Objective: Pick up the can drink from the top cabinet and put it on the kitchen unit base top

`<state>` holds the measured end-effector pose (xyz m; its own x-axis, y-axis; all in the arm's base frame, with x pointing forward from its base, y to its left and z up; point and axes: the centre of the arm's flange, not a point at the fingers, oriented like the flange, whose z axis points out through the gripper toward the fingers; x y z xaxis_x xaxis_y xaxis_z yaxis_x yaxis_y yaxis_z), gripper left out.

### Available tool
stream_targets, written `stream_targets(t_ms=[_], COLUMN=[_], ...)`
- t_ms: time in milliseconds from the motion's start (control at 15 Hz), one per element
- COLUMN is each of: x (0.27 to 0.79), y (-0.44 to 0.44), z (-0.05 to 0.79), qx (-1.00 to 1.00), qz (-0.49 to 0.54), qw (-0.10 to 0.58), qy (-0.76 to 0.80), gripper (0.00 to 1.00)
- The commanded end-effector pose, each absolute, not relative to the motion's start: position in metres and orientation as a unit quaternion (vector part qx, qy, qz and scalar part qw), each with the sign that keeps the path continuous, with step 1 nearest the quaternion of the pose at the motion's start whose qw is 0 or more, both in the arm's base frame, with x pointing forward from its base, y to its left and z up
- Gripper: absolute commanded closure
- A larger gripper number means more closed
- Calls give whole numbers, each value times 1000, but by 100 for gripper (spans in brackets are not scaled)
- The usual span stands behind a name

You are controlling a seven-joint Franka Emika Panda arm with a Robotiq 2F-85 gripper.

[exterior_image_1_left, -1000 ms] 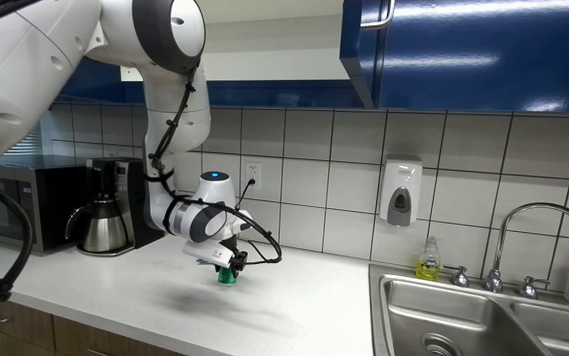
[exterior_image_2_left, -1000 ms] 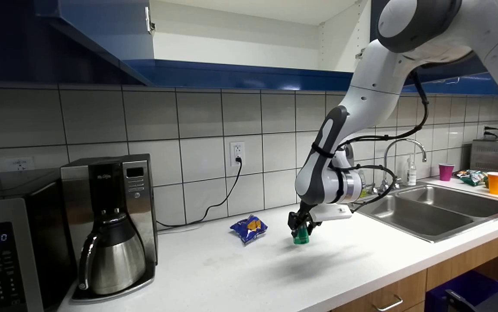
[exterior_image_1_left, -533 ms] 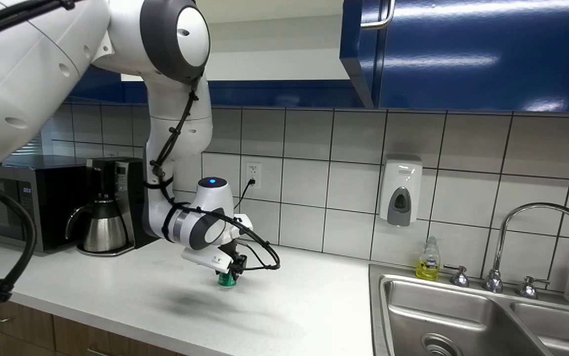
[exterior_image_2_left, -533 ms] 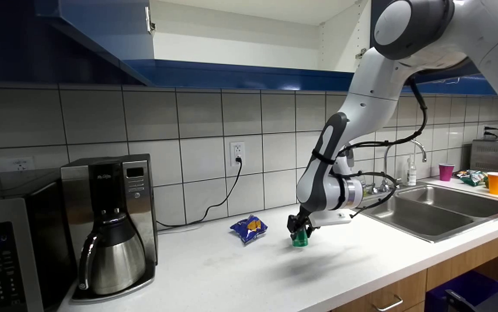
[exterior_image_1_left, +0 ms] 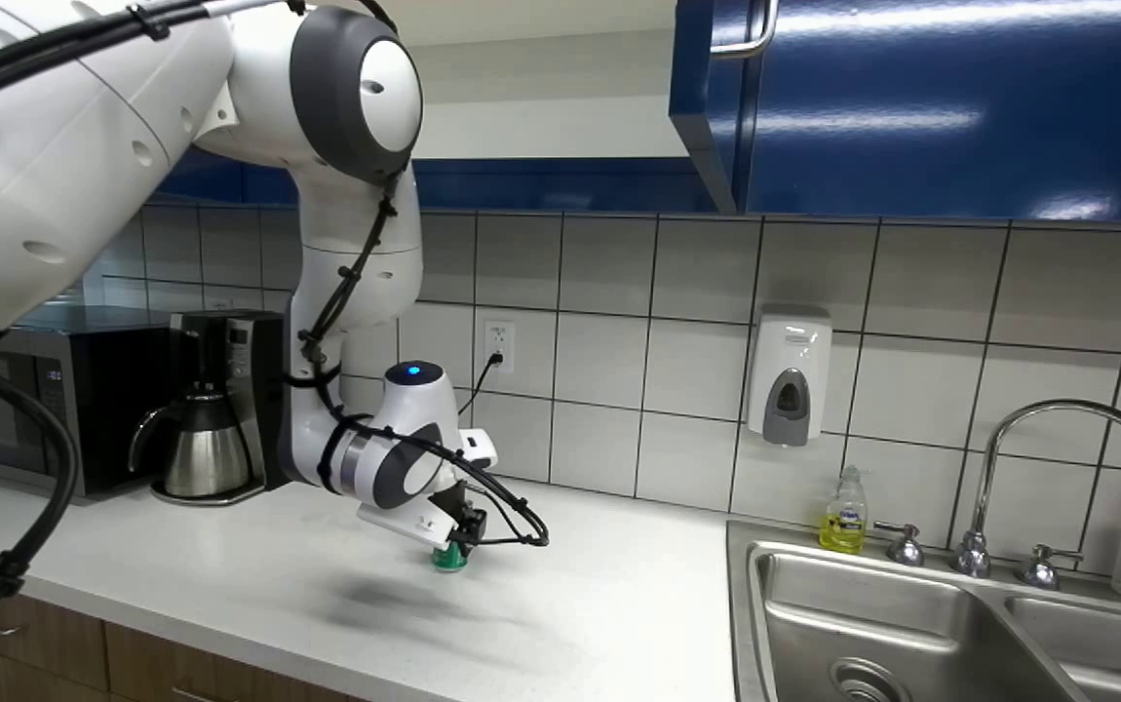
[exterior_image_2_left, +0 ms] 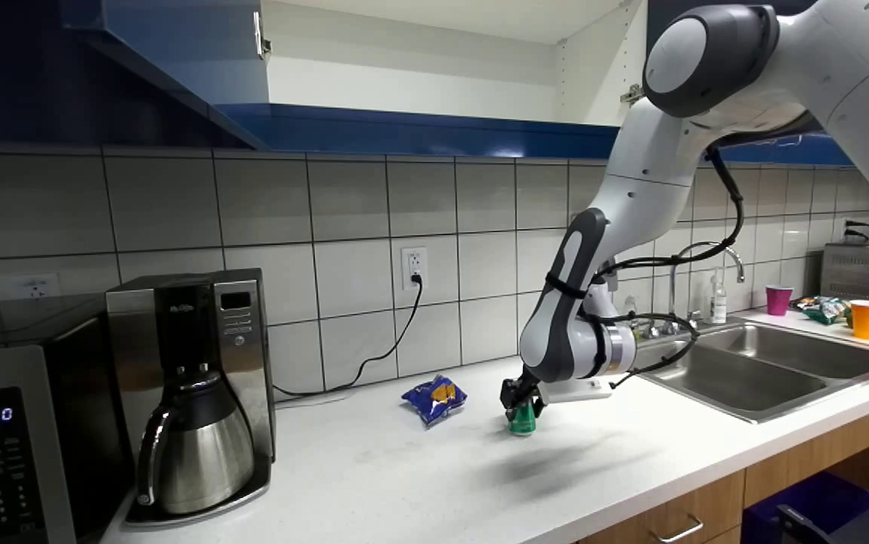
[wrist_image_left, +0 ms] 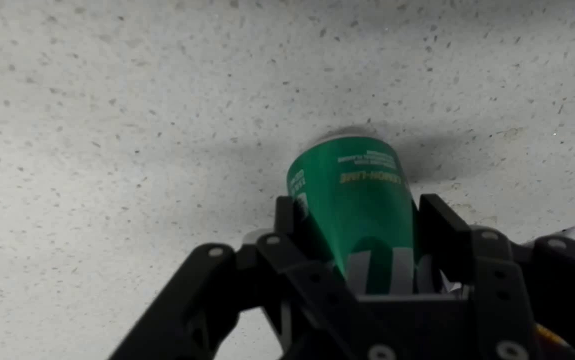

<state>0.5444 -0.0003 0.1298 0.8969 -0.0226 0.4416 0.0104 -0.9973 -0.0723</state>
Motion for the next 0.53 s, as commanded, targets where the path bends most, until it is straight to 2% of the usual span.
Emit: stream_targets(t_ms=[0,67,133,200,267,467], x=[548,548,548,548,547,545], y=[0,0,0,0,0,-3], z=[127,127,126,125,125,125], qx=[-970,-970,-970,-970,-971,-972], qz=[-242,-243,-242,-241,-239,-233], qw=[34,32,31,28,27,25], qy=[9,10,11,10,10,11], gripper=[61,61,31,10,3,0])
